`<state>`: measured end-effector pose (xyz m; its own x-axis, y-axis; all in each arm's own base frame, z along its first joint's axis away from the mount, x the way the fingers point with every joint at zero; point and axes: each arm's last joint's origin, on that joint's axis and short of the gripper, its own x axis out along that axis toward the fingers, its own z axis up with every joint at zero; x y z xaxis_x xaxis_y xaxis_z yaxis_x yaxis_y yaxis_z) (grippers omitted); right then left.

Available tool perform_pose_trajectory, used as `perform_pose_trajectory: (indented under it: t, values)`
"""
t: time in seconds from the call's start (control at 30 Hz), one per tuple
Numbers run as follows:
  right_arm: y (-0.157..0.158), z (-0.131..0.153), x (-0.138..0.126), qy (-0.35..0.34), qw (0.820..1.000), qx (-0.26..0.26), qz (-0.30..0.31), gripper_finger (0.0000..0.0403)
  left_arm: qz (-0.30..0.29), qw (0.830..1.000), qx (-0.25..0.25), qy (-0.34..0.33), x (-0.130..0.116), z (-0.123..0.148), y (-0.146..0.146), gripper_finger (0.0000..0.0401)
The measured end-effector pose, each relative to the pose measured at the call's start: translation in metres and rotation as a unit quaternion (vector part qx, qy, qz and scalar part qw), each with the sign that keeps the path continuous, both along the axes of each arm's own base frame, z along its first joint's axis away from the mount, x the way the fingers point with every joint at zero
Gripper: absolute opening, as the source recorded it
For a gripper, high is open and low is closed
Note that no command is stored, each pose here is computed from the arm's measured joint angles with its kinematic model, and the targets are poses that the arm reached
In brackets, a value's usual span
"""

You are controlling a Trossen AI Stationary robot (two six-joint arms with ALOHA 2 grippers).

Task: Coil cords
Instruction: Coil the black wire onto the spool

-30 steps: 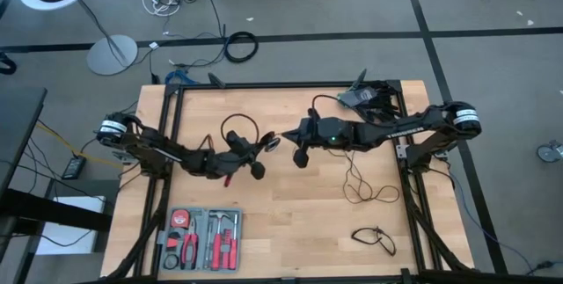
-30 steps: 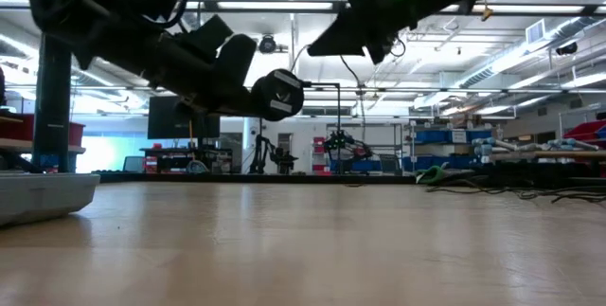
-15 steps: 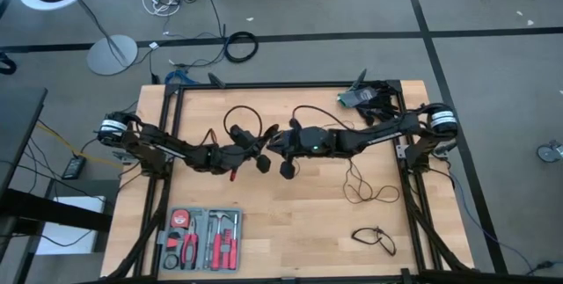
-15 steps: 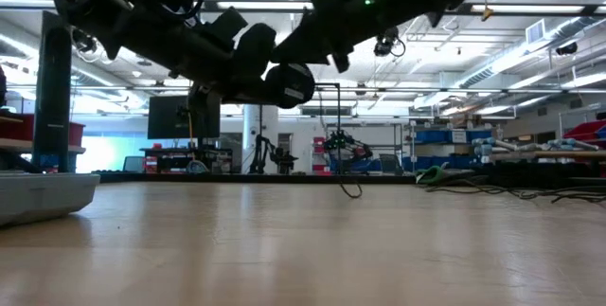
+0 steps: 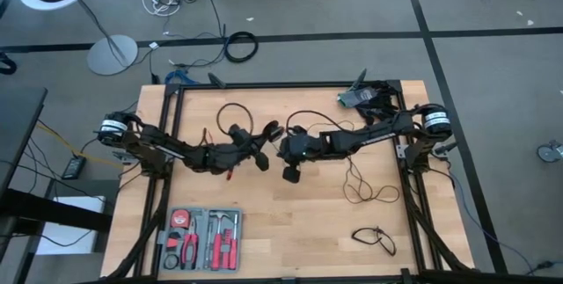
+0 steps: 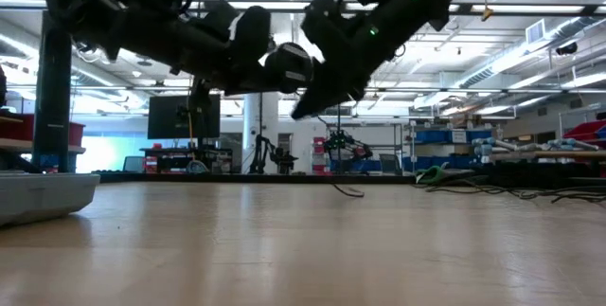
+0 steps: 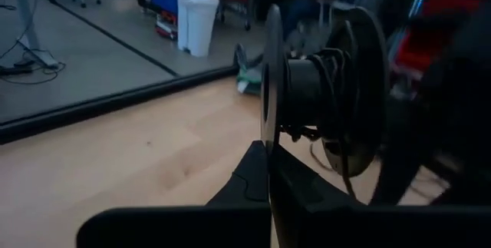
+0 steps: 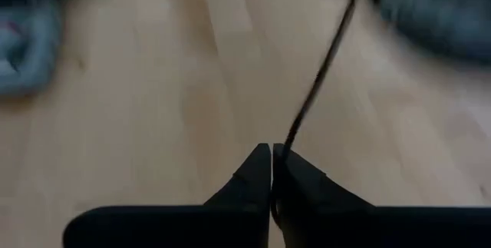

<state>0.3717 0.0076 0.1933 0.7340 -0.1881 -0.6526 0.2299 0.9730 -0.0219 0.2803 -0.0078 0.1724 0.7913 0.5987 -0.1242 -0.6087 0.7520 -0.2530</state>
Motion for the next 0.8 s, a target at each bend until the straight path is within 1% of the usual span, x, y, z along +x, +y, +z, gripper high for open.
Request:
perform_pose_trajectory:
  t: [0.13,0.3,0.43,0.53,0.57,0.67,0.8]
  values:
    - [-0.001,-0.006,-0.006,0.042,0.999,0.001,-0.015,0.0023,0.000,0.999,-0.017,-0.040,-0.015,-0.009,0.001,0.0000]
    - [0.004,-0.009,-0.009,0.062,0.998,-0.004,-0.009,0.0027,0.002,0.997,-0.046,-0.060,-0.032,-0.023,0.002,0.0000]
    - [0.005,-0.012,-0.015,0.094,0.996,-0.006,-0.007,0.0027,-0.004,0.996,-0.049,-0.070,-0.039,-0.025,0.000,0.0000]
    - [0.008,-0.017,-0.021,0.101,0.995,-0.008,0.000,0.0026,-0.005,0.996,-0.047,-0.072,-0.042,-0.027,-0.001,0.0000]
    - [0.009,-0.019,-0.024,0.092,0.996,-0.008,0.004,0.0026,-0.005,0.996,-0.047,-0.074,-0.043,-0.027,-0.001,0.0000]
    - [0.011,-0.018,-0.036,0.037,0.999,-0.002,0.010,0.0026,-0.003,0.996,-0.047,-0.073,-0.045,-0.028,-0.001,0.0000]
    - [0.008,-0.017,-0.062,-0.064,0.998,0.013,0.000,0.0025,-0.004,0.996,-0.046,-0.072,-0.045,-0.028,-0.001,0.0000]
